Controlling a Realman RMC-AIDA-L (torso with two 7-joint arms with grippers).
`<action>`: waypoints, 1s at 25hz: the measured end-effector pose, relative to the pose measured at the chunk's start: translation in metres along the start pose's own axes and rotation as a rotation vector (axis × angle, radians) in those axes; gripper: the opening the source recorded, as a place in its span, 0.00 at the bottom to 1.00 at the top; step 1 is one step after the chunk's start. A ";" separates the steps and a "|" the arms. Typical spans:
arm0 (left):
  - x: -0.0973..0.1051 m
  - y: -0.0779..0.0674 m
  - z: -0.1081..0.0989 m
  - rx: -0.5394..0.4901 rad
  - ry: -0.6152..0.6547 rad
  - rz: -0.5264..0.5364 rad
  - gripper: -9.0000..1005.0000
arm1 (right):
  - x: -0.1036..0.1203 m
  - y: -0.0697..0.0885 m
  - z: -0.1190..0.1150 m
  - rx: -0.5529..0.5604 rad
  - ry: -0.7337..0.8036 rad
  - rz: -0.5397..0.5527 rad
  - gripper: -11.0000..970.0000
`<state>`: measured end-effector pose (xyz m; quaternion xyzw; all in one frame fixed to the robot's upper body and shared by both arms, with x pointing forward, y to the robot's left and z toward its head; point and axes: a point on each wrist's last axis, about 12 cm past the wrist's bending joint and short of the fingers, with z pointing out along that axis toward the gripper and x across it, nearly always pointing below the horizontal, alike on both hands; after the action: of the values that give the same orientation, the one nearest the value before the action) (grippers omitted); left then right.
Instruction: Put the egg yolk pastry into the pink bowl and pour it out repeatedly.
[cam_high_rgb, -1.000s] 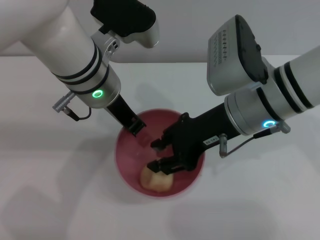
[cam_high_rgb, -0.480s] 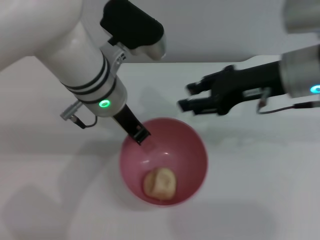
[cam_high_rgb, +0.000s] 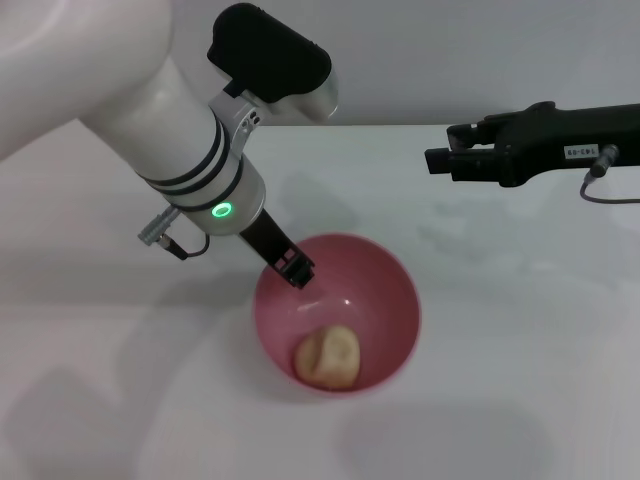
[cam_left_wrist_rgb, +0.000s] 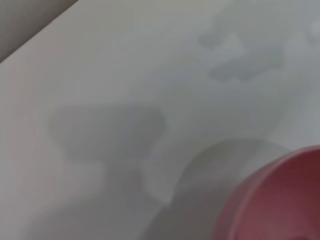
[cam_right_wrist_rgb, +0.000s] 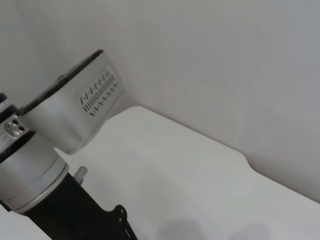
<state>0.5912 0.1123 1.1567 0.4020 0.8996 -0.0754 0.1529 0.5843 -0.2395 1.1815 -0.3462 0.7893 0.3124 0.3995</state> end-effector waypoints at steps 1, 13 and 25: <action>-0.001 0.000 -0.001 -0.001 -0.005 -0.001 0.09 | 0.000 0.000 0.000 0.000 0.000 0.000 0.48; 0.005 0.050 -0.030 -0.039 -0.212 -0.178 0.52 | 0.011 -0.010 -0.006 0.028 -0.014 0.060 0.48; 0.097 0.118 -0.071 0.354 -1.060 -0.608 0.52 | 0.042 -0.032 -0.034 0.053 -0.268 0.303 0.48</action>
<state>0.6033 0.2771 1.1897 0.0560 0.7497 -0.4517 0.4805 0.5775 -0.2963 1.1553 -0.1683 0.7801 0.3910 0.4585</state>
